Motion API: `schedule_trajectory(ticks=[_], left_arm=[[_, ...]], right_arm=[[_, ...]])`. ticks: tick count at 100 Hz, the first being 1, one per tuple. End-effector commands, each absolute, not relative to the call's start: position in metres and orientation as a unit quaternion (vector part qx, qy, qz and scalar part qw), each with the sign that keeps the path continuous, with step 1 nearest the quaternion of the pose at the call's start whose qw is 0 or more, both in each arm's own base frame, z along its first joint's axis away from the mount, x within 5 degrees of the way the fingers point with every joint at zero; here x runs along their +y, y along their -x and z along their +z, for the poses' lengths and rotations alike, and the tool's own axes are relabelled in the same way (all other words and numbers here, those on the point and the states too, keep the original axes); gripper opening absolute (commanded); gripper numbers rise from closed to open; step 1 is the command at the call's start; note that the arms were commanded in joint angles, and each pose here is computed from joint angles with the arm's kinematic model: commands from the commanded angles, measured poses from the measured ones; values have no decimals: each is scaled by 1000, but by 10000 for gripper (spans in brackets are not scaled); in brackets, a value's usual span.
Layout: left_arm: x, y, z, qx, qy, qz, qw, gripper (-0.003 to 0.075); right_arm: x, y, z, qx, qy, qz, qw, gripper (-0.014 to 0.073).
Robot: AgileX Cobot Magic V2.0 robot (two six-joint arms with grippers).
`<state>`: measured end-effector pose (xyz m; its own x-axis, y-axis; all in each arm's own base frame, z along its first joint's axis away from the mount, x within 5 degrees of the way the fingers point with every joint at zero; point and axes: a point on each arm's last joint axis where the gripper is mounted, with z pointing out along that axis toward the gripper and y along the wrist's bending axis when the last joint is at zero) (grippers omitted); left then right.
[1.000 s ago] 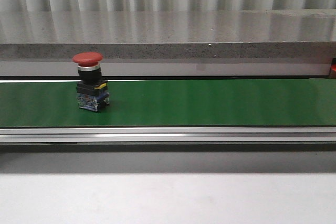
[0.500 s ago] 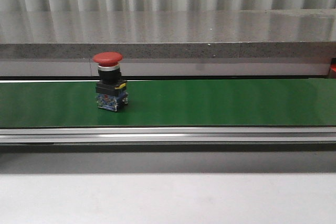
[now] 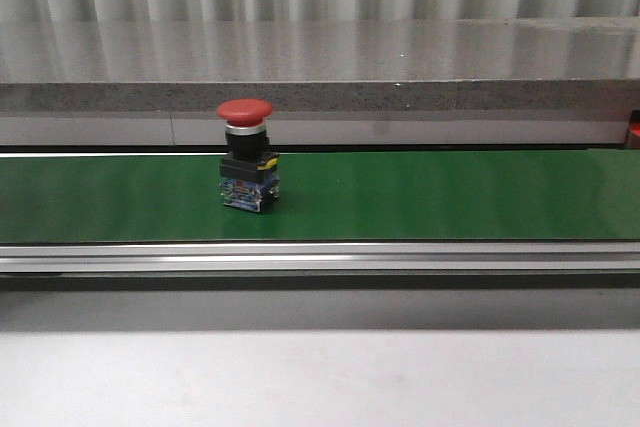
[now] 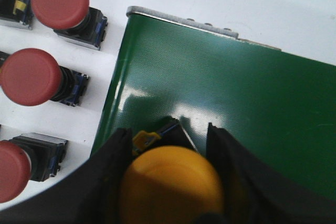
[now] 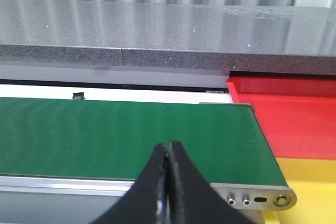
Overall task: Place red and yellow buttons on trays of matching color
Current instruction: 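Set the yellow button on the belt and open the left gripper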
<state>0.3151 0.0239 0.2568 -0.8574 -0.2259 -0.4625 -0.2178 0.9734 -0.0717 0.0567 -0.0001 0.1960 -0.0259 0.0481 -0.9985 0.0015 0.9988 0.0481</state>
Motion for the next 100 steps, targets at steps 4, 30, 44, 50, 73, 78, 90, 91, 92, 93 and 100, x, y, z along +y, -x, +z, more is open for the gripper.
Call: schedule_trajectory(ticks=[4, 30, 44, 50, 73, 78, 90, 91, 92, 93, 100], left_arm=[[22, -321, 273, 953, 101, -11, 284, 6], [21, -322, 271, 954, 101, -14, 280, 466], [21, -322, 270, 955, 101, -14, 279, 603], [20, -321, 272, 954, 99, -15, 281, 596], [1, -308, 300, 943, 58, -22, 328, 565], [-4, -303, 310, 938, 47, -21, 344, 565], [-13, -287, 334, 923, 26, -25, 384, 565], [-13, -285, 337, 921, 26, -25, 388, 565], [-14, -284, 338, 920, 24, -25, 391, 565], [-15, -282, 340, 919, 23, -26, 393, 565], [-17, -270, 354, 909, 16, -29, 416, 565]], right_arm=[[0, -55, 203, 683, -13, 12, 730, -67], [0, -55, 203, 683, -13, 12, 730, -67], [0, -55, 203, 683, -13, 12, 730, -67], [0, -55, 203, 683, -13, 12, 730, -67], [0, -55, 203, 683, -13, 12, 730, -67], [0, -55, 203, 683, -13, 12, 730, -67], [0, -55, 203, 683, -13, 12, 730, -67], [0, -55, 203, 683, -13, 12, 730, -67], [0, -55, 203, 683, -13, 12, 730, -67], [0, -55, 203, 683, -13, 12, 730, -67], [0, -55, 203, 683, -13, 12, 730, -67]])
